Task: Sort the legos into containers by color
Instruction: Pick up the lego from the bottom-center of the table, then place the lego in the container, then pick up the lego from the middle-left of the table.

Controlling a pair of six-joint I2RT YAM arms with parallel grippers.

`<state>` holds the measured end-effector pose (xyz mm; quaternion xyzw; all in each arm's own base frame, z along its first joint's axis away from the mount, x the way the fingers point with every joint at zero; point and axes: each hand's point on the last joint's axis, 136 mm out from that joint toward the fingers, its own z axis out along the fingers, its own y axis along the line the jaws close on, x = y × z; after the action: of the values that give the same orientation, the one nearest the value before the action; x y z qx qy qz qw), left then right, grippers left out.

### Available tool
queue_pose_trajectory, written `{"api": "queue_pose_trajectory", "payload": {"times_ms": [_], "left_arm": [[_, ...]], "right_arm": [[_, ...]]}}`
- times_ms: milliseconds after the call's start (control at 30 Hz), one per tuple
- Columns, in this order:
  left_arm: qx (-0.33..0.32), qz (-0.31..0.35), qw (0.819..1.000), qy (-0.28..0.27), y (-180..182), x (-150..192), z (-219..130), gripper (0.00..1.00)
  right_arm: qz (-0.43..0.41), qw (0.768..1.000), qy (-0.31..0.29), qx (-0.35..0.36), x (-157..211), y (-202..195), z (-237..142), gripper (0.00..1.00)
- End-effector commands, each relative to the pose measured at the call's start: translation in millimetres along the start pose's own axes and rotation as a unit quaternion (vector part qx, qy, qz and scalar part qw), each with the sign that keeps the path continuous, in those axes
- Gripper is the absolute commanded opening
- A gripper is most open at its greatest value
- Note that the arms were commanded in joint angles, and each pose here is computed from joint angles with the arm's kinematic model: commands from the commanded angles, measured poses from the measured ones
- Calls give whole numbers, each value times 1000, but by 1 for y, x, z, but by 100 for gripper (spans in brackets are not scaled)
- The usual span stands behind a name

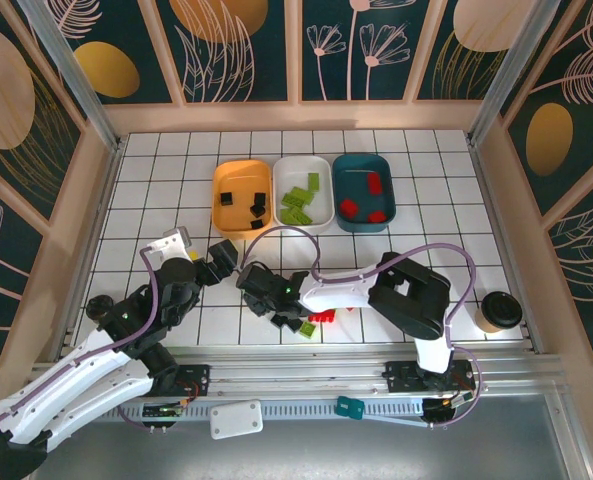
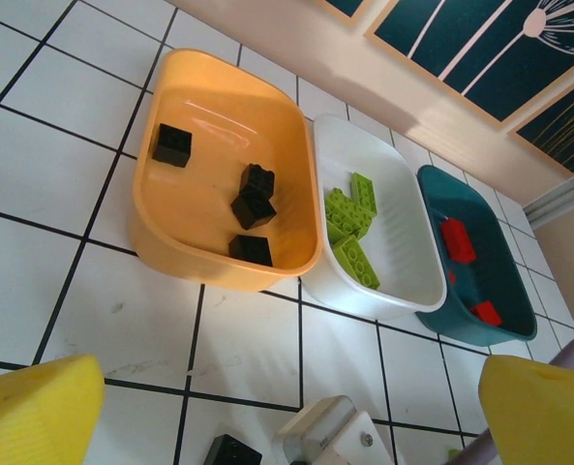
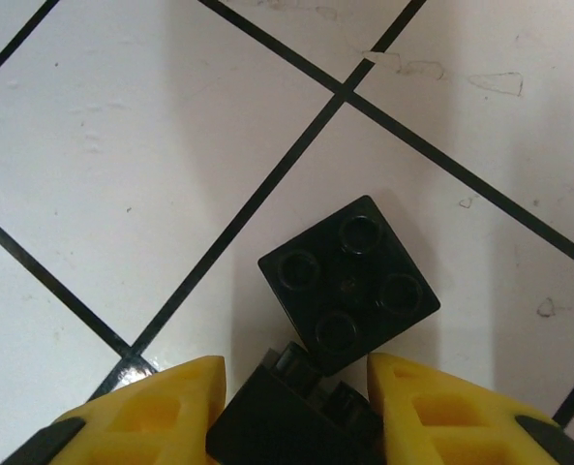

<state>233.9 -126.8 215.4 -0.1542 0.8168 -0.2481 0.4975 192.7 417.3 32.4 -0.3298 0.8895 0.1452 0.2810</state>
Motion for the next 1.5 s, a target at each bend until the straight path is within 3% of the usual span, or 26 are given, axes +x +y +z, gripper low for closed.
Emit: {"api": "queue_pose_trajectory", "payload": {"times_ms": [0, 200, 367, 533, 767, 833, 900, 967, 1033, 1167, 1467], "left_arm": [[-14, 8, 1000, -6, 5, -3, -1, 99], [-21, 7, 1000, -12, 8, -5, -3, 99], [-35, 5, 999, -10, 14, -3, -2, 99], [-38, 2, 999, -1, 18, 3, -1, 99], [-39, 11, 999, 23, 19, 15, 3, 99], [-43, 24, 998, 42, 19, 24, 8, 99], [-47, 37, 996, 63, 19, 34, 14, 99], [-50, 49, 994, 85, 19, 45, 21, 99], [-55, 63, 990, 111, 20, 59, 29, 98], [-51, 86, 981, 164, 19, 87, 41, 93], [-68, 144, 953, 258, 32, 152, 56, 77]], "right_arm": [[12, 999, -42, -7, -23, -5, -28, 29], [41, 990, -93, -93, -57, -7, -72, 27], [94, 975, -160, -126, -122, -47, -87, 26], [121, 973, -175, -92, -182, -89, -55, 26], [132, 980, -141, -42, -221, -119, 14, 29], [138, 980, -140, -35, -229, -124, 24, 35], [143, 979, -145, -35, -238, -127, 27, 49], [150, 976, -151, -35, -245, -130, 25, 61], [159, 973, -161, -39, -250, -133, 17, 65], [167, 969, -177, -37, -244, -139, -5, 66], [191, 962, -191, -36, -185, -150, -43, 67]]}}
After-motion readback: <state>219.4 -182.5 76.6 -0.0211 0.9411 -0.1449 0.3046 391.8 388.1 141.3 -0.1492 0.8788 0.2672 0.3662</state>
